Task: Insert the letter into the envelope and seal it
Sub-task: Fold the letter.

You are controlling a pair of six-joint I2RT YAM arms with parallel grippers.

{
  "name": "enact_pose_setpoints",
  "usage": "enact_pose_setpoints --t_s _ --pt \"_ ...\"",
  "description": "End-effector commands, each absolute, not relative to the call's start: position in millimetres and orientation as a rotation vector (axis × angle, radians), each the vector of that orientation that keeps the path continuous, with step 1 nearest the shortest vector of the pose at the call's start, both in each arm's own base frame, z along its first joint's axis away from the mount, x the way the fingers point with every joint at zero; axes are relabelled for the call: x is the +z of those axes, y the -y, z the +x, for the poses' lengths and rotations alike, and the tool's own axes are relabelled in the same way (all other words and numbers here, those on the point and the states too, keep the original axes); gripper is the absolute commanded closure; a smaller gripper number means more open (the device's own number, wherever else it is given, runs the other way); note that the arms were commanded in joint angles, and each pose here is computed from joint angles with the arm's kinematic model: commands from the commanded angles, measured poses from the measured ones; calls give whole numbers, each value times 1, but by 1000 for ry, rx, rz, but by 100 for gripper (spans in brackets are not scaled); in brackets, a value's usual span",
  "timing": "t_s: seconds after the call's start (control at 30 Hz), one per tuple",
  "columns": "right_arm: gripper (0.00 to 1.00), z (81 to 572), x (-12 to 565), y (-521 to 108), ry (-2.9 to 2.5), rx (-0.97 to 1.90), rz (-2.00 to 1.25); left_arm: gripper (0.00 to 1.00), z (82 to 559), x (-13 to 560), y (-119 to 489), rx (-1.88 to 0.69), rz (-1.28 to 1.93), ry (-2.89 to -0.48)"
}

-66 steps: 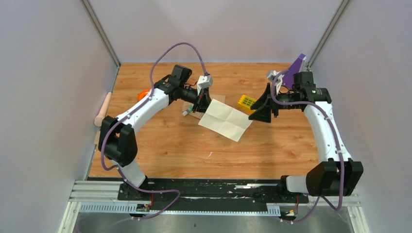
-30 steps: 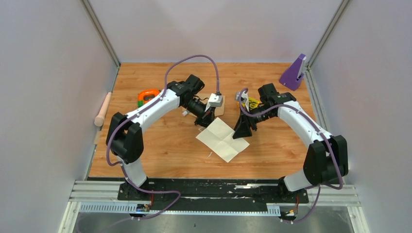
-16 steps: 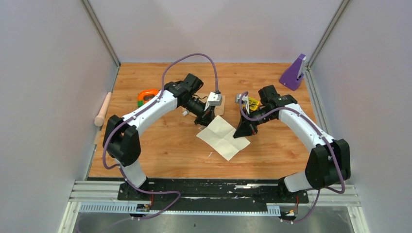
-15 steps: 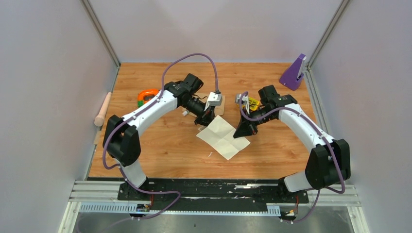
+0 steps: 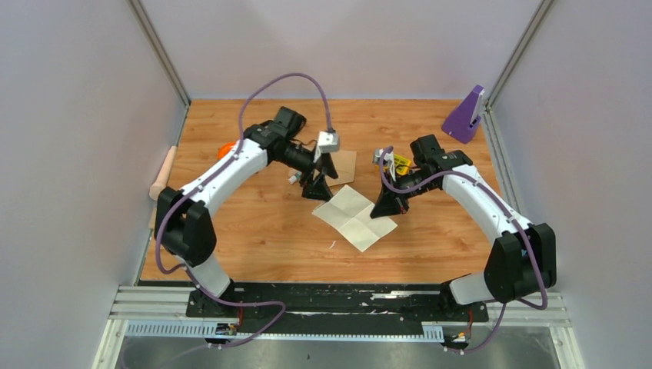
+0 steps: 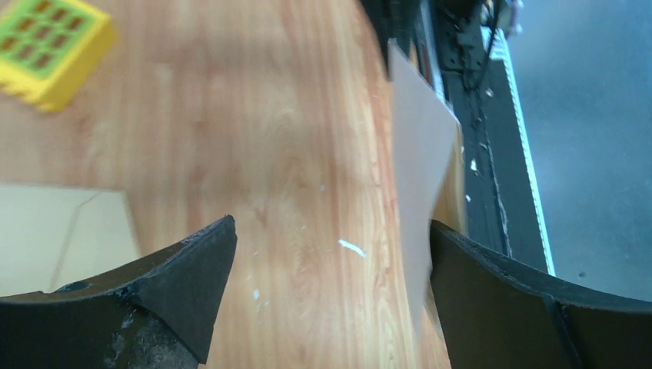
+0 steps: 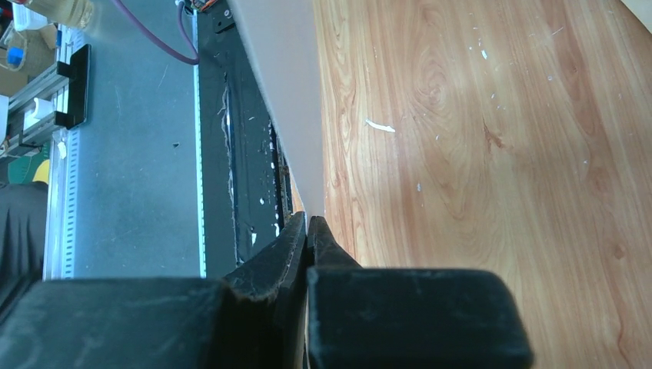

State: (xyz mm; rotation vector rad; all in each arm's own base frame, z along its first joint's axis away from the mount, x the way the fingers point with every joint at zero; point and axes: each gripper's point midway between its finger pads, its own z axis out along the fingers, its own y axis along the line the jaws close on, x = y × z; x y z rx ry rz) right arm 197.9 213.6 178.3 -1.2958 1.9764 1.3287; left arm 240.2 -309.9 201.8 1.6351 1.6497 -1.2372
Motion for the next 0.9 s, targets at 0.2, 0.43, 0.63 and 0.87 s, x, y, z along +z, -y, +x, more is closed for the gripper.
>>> enact_pose_setpoints --t_s 0.2,0.43,0.63,0.87 --pt "100 204 177 -214 -1925 1270 -1340 0 297 310 238 -1145 1260 -1500" --pt "100 204 176 -214 -1936 1275 -1336 0 285 331 262 -1023 1336 -1416" --pt "100 207 170 -215 -1970 1292 -1319 0 276 327 303 -991 1409 -1421" --pt "100 207 172 -215 -1963 1289 -1321 0 277 292 334 -975 1466 -1488"
